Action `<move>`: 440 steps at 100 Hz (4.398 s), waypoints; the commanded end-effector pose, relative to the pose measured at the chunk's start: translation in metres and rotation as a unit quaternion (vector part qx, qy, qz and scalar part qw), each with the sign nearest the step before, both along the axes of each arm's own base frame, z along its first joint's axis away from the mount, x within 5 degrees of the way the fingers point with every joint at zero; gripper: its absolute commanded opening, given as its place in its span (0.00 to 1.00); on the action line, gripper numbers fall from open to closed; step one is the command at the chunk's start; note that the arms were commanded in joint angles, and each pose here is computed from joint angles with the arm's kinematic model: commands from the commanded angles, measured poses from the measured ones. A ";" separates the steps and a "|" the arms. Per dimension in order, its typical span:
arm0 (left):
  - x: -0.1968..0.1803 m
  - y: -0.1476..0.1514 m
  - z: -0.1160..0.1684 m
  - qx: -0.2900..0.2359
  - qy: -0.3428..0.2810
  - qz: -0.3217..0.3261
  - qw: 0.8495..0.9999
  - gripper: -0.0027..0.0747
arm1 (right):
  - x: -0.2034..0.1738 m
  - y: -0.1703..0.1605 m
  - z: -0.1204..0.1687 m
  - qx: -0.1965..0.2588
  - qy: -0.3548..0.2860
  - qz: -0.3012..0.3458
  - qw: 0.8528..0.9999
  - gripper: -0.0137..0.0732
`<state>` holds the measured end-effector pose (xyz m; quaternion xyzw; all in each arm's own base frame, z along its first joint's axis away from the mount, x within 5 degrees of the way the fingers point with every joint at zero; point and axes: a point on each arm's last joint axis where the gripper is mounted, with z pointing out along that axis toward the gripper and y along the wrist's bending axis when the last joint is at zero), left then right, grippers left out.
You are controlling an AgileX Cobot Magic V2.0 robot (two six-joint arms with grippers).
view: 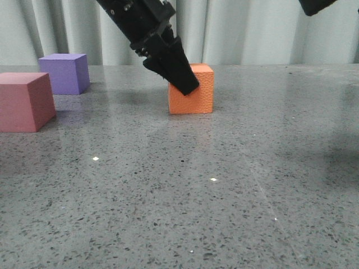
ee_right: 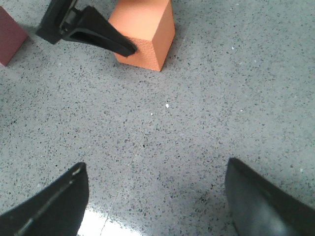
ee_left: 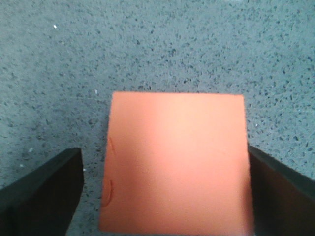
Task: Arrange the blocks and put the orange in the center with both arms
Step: 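Lower the left gripper onto the orange cube and close on it, then lift the orange cube with the left gripper toward the purple cube, then lower the orange cube between the pink and purple cubes, open left gripper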
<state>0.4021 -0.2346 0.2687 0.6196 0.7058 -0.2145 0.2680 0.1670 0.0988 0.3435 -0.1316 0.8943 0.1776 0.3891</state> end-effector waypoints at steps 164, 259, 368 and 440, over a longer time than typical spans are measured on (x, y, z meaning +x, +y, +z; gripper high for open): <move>-0.024 0.061 0.167 -0.137 0.011 0.336 0.932 0.04 | 0.000 0.001 0.015 0.030 -0.037 -0.001 0.999 0.81; -0.054 0.131 0.147 -0.068 -0.018 0.656 0.752 0.03 | 0.000 0.001 0.015 0.031 -0.040 -0.001 0.999 0.81; -0.039 0.126 0.036 -0.021 0.039 0.680 0.732 0.03 | 0.000 0.001 0.015 0.031 -0.040 -0.001 0.999 0.81; -0.038 0.124 0.030 -0.017 0.049 0.681 0.731 0.62 | 0.000 0.001 0.015 0.031 -0.040 -0.001 0.999 0.81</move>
